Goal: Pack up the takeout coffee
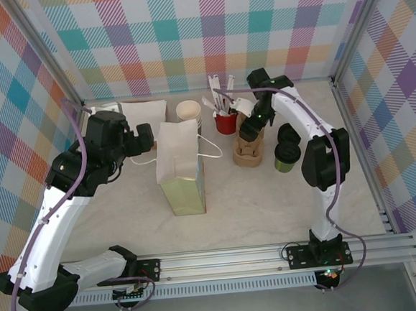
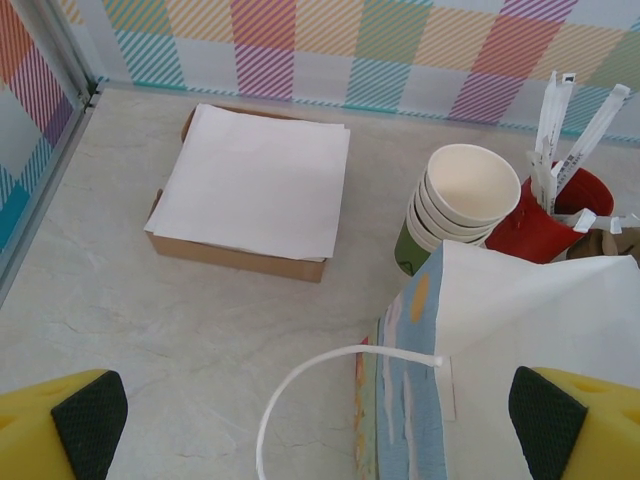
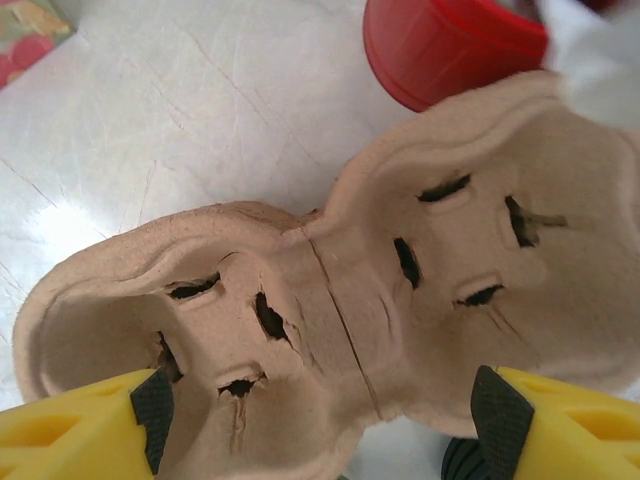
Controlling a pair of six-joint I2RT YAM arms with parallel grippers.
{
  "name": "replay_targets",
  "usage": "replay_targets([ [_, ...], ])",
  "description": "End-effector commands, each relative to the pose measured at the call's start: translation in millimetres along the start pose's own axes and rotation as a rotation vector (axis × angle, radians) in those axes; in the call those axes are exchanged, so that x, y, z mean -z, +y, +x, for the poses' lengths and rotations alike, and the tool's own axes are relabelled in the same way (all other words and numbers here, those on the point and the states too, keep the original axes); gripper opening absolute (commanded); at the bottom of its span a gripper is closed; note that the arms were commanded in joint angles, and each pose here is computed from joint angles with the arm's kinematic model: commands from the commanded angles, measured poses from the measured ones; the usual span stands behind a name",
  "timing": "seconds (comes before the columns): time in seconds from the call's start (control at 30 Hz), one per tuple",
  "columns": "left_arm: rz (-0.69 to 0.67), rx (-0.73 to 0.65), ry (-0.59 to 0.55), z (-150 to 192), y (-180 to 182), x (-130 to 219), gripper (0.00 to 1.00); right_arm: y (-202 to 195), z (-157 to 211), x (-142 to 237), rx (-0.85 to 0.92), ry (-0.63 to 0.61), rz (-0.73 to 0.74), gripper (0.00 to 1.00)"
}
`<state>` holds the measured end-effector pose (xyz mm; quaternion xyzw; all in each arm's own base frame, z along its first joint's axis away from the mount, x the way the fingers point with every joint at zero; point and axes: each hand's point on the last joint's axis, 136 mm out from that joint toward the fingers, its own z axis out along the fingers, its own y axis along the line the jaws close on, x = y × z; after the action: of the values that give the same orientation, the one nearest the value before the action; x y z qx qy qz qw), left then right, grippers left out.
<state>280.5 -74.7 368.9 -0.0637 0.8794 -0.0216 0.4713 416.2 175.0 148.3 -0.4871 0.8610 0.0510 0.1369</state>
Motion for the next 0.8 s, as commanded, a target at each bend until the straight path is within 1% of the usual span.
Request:
replay_targets([
  [0.0,-0.013,0.001,0.015,4.8,5.6,-0.8,1.0,0.2,5.9,-3.5,0.068,0.063,0.0,0.78],
  [0.13,-0.011,-0.001,0.027,6.2,4.2,-4.3,1.0,2.9,3.9,-14.3,0.088,0.085,-0.011,0.76],
  [0.47,-0.022,-0.011,0.037,7.8,6.9,-5.9,1.0,-2.5,8.4,-36.7,0.099,0.181,0.013,0.62],
  [0.77,-0.023,-0.014,0.04,7.3,7.5,-6.7,1.0,-1.4,5.6,-36.0,0.094,0.181,0.016,0.5],
])
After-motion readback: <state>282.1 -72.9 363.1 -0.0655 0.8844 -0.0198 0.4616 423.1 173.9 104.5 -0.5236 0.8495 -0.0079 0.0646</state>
